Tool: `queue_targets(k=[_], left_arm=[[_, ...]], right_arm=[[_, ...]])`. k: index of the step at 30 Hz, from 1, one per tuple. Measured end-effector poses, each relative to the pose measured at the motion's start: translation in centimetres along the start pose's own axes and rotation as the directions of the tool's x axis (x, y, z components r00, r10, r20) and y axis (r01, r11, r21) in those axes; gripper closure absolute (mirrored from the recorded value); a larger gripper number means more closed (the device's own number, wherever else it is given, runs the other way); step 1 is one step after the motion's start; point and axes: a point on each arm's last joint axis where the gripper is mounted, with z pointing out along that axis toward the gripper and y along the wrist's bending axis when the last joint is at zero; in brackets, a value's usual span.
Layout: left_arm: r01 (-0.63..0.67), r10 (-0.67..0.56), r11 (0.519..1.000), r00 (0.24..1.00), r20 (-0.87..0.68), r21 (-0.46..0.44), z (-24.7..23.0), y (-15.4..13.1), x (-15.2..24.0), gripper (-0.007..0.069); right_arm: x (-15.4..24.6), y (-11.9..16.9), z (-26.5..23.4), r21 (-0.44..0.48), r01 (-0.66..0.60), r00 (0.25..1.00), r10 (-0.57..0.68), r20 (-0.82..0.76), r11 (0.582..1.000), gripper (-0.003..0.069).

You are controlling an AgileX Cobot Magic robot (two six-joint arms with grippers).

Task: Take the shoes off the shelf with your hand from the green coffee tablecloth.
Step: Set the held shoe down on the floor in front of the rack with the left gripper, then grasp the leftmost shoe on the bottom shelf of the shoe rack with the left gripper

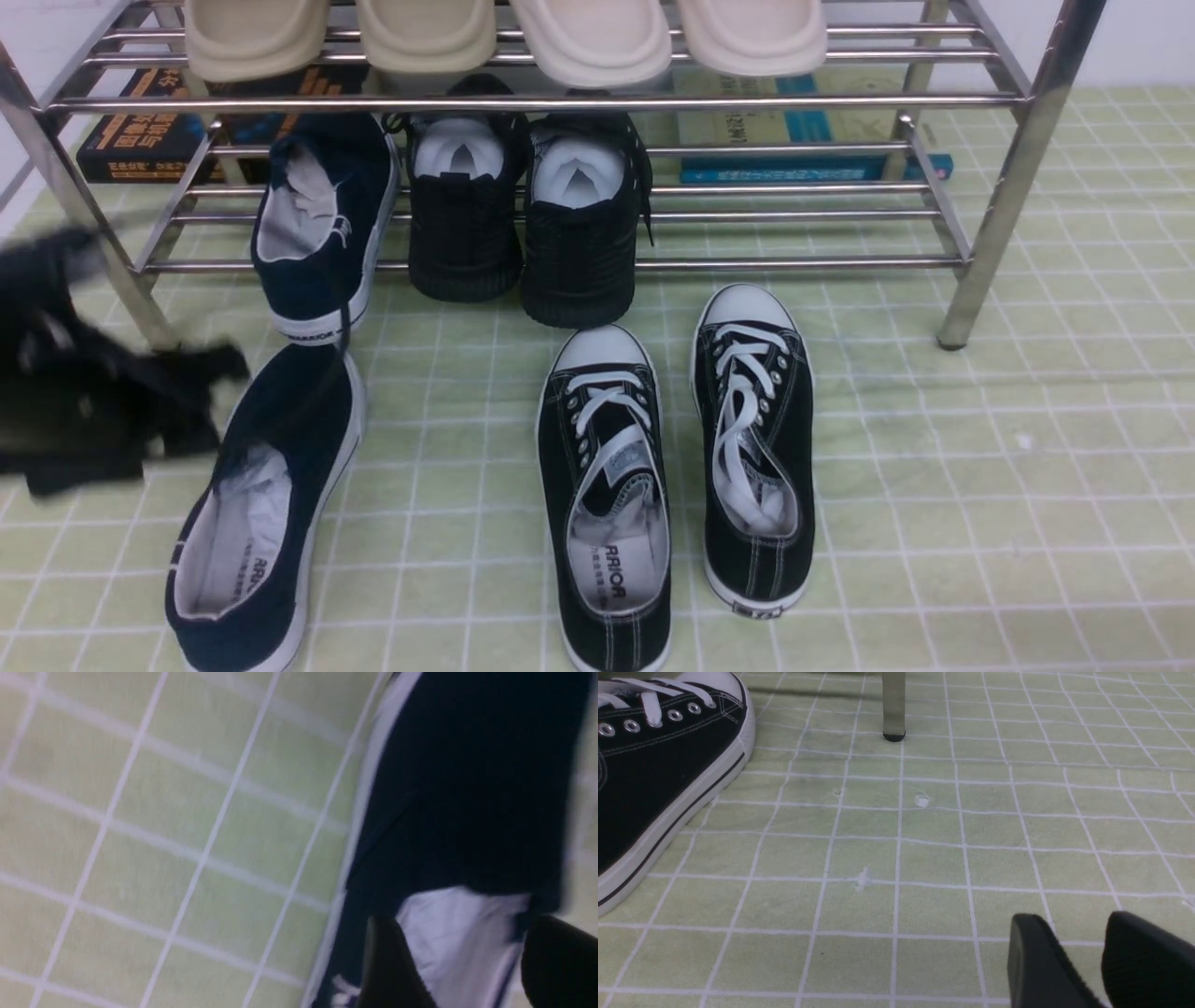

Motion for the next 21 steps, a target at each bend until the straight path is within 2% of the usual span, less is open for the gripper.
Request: queue_targets(k=[3, 7, 15, 21], left_arm=[[0.038, -0.041, 0.998, 0.996, 0.079, 0.043, -2.1, -1.3, -2.8, 0.0207], [0.054, -0.061, 0.996, 0.992, 0.106, 0.067, -2.0, -2.5, -5.1, 0.0205], [0.038, -0.044, 0.998, 0.993, 0.11, 0.054, 4.2, -4.4, -9.0, 0.0205], [0.026, -0.038, 0.997, 0.987, 0.157, 0.078, 7.2, -4.9, -9.9, 0.0204]], right_arm=[[0.0, 0.0, 0.0, 0.0, 0.0, 1.0, 0.0, 0.0, 1.0, 0.0421], [0.0, 0.0, 0.0, 0.0, 0.0, 1.0, 0.0, 0.0, 1.0, 0.0421], [0.0, 0.0, 0.0, 0.0, 0.0, 1.0, 0.0, 0.0, 1.0, 0.0421], [0.0, 0.0, 0.0, 0.0, 0.0, 1.0, 0.0, 0.0, 1.0, 0.0421]])
